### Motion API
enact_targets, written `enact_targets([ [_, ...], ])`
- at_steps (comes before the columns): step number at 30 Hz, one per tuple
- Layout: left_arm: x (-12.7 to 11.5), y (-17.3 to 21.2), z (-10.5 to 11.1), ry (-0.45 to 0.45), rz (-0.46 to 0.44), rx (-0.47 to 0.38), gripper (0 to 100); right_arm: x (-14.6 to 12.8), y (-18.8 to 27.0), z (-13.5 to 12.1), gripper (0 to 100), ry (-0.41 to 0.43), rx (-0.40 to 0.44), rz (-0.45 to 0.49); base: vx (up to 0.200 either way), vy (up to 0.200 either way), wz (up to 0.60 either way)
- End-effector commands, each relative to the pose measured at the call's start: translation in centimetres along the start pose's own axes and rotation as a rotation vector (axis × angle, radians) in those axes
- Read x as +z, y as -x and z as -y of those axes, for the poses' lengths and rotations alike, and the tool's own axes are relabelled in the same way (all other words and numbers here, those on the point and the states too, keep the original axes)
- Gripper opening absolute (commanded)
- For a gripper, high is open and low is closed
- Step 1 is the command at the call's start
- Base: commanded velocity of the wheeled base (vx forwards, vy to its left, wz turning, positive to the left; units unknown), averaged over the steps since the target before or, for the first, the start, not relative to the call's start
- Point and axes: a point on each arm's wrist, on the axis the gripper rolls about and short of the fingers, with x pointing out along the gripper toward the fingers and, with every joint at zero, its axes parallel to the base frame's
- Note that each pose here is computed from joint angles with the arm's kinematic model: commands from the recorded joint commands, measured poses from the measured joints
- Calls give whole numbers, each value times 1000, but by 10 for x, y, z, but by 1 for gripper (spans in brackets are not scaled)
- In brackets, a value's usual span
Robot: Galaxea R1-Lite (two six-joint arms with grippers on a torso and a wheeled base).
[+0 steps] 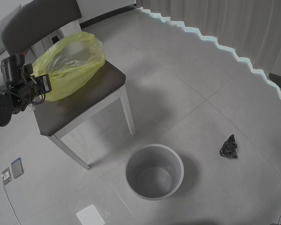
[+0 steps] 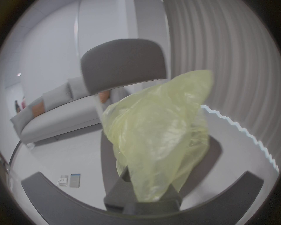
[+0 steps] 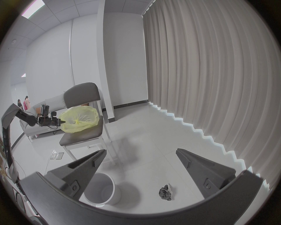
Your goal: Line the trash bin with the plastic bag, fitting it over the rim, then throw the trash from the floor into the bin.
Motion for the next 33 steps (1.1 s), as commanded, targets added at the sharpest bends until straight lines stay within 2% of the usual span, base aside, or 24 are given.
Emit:
enact_targets([
  [1, 50, 123, 32, -136, 95, -320, 0, 3, -12, -9, 100, 1, 57, -11, 0, 0, 0],
  [3, 59, 145, 35, -185, 99, -373, 0, 3, -12, -11, 100, 2, 69, -12, 0, 0, 0],
  [5, 74, 179, 39, -273, 93, -468, 0, 2, -14, -15, 100, 2, 95, -18, 0, 0, 0],
  [10, 85, 203, 49, -348, 111, -601, 0, 1, -18, -19, 100, 3, 126, -29, 0, 0, 0],
  [13, 82, 206, 54, -392, 118, -690, 0, 3, -21, -20, 100, 3, 149, -29, 0, 0, 0],
  [14, 77, 205, 57, -425, 113, -742, 0, 5, -21, -20, 100, 3, 163, -24, 0, 0, 0],
  [18, 60, 199, 64, -493, 81, -850, 0, 12, -23, -21, 100, 2, 181, -7, 0, 0, 0],
  [25, 33, 184, 81, -535, -3, -970, 0, 24, -31, -20, 100, -1, 178, 22, 0, 0, 0],
  [28, 30, 184, 86, -556, -1, -992, 0, 27, -35, -21, 100, -1, 181, 22, 0, 0, 0],
  [33, 35, 195, 104, -556, 40, -1104, 0, 25, -58, -24, 100, -11, 216, -19, 0, 0, 0],
])
